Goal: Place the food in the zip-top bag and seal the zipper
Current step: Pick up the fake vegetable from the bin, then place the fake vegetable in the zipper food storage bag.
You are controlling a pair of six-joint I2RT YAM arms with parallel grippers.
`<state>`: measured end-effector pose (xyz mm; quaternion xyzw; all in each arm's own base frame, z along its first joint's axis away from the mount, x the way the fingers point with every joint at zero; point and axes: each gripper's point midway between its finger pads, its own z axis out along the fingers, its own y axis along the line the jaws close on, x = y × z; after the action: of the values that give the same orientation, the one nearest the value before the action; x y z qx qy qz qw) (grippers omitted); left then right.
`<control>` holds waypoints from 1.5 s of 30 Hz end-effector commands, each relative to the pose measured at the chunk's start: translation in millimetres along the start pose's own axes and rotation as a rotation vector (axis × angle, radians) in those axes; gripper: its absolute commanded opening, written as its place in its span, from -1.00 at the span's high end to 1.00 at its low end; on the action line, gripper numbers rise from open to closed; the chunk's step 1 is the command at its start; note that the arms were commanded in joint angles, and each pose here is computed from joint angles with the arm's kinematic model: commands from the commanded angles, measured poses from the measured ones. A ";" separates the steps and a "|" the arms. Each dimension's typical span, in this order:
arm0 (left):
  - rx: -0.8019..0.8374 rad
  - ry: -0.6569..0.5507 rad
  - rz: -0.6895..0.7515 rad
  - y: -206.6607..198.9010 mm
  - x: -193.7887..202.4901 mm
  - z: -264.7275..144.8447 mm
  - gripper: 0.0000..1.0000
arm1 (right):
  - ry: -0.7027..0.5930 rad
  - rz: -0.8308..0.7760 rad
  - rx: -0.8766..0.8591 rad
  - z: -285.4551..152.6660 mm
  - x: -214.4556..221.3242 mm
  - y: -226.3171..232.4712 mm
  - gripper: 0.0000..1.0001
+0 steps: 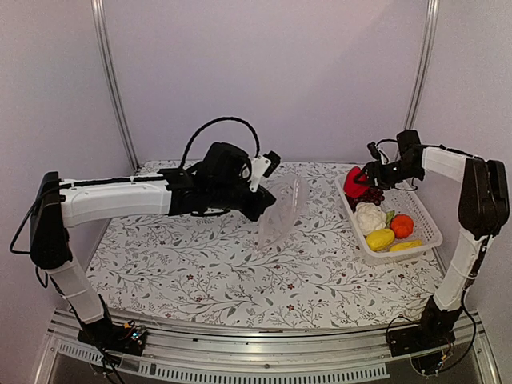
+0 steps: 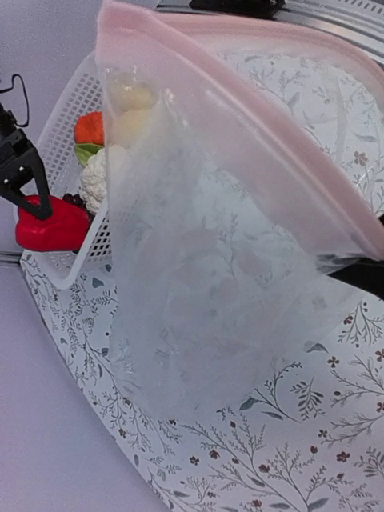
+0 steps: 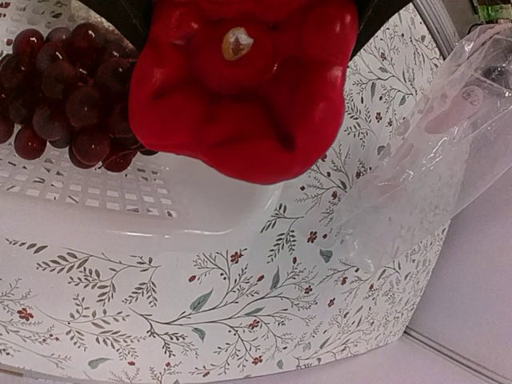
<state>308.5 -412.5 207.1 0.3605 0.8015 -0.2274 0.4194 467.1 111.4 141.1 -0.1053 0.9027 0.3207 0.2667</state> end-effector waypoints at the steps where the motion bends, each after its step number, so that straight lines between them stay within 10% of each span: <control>1: 0.013 -0.066 -0.135 -2.5 -19.8 7.5 1.00 | -0.158 -0.173 0.011 -58.8 -20.9 47.9 0.04; 23: 0.019 -0.167 -0.562 63.6 -71.9 57.3 1.00 | -0.226 -0.664 -0.343 -130.5 11.2 268.9 0.10; 45: 0.234 -0.244 -0.552 22.4 -111.1 33.7 1.00 | -0.223 -0.713 -0.117 -51.0 -26.7 264.9 0.11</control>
<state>401.4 -460.2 241.6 0.1206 0.8154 -0.4312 0.3670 334.1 294.0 334.4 -0.4211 0.7286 0.3390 0.4206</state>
